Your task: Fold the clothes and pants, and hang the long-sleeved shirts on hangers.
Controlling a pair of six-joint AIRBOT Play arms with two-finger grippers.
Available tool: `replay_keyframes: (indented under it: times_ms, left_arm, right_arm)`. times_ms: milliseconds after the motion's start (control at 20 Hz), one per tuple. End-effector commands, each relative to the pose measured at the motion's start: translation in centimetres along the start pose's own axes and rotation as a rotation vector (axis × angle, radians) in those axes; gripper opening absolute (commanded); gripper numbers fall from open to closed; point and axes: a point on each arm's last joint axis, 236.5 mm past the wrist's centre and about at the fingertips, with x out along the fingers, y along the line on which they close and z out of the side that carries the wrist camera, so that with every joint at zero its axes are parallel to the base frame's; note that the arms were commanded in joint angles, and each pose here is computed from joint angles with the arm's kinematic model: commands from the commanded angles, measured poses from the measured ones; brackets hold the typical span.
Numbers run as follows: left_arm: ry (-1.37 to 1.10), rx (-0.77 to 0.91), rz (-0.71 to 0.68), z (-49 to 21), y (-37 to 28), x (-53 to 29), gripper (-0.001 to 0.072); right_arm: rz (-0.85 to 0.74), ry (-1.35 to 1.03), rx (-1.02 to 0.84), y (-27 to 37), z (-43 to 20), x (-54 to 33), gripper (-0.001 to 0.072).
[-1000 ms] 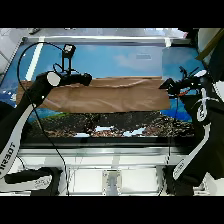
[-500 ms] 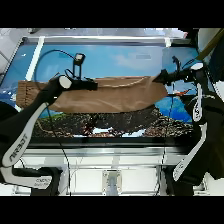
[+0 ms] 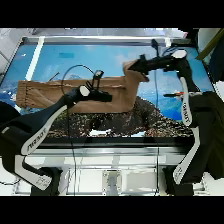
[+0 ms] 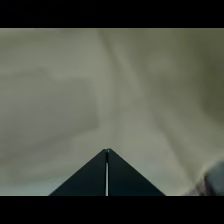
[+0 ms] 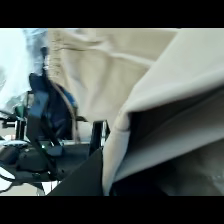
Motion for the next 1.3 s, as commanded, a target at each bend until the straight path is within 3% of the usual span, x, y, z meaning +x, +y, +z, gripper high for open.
replay_keyframes:
  times_ms: [0, 200, 400, 450, 500, 700, 850, 1000, 1250]
  left_arm:
    - [-0.126, -0.041, 0.110, 5.0, 7.0, -7.2, 0.0027]
    - [-0.235, -0.155, 0.226, 7.2, 15.0, -19.4, 0.0027]
    - [-0.203, -0.198, 0.232, 5.4, 16.1, -24.8, 0.0027]
    - [-0.184, -0.187, 0.223, 5.0, 15.8, -25.0, 0.0027]
    - [-0.165, -0.159, 0.214, 4.7, 15.4, -25.0, 0.0027]
    - [-0.152, -0.148, 0.207, 4.4, 15.2, -24.8, 0.0027]
    - [-0.152, -0.148, 0.206, 4.4, 15.2, -24.8, 0.0027]
    - [-0.139, -0.149, 0.198, 4.2, 15.0, -24.7, 0.0028]
    - [-0.142, -0.157, 0.183, 4.2, 14.7, -24.6, 0.0027]
  right_arm:
    - [-0.001, -0.073, -0.045, 3.9, 0.0, 6.9, 0.0014]
    - [-0.044, -0.157, -0.086, 5.9, -1.8, 15.5, 0.0013]
    - [-0.085, -0.260, -0.031, 4.8, -4.4, 23.7, 0.0017]
    - [-0.069, -0.277, -0.005, 5.0, -5.2, 25.2, 0.0165]
    - [-0.042, -0.278, 0.032, 5.6, -6.1, 26.3, 0.0390]
    - [0.012, -0.183, -0.140, 9.8, -8.7, 26.6, 0.0392]
    - [-0.022, -0.133, -0.255, 9.8, -6.4, 21.7, 0.0392]
    - [-0.149, -0.008, -0.310, 5.6, -4.1, 12.7, 0.0390]
    - [-0.450, 0.122, -0.138, -6.2, -3.8, -0.5, 0.0386]
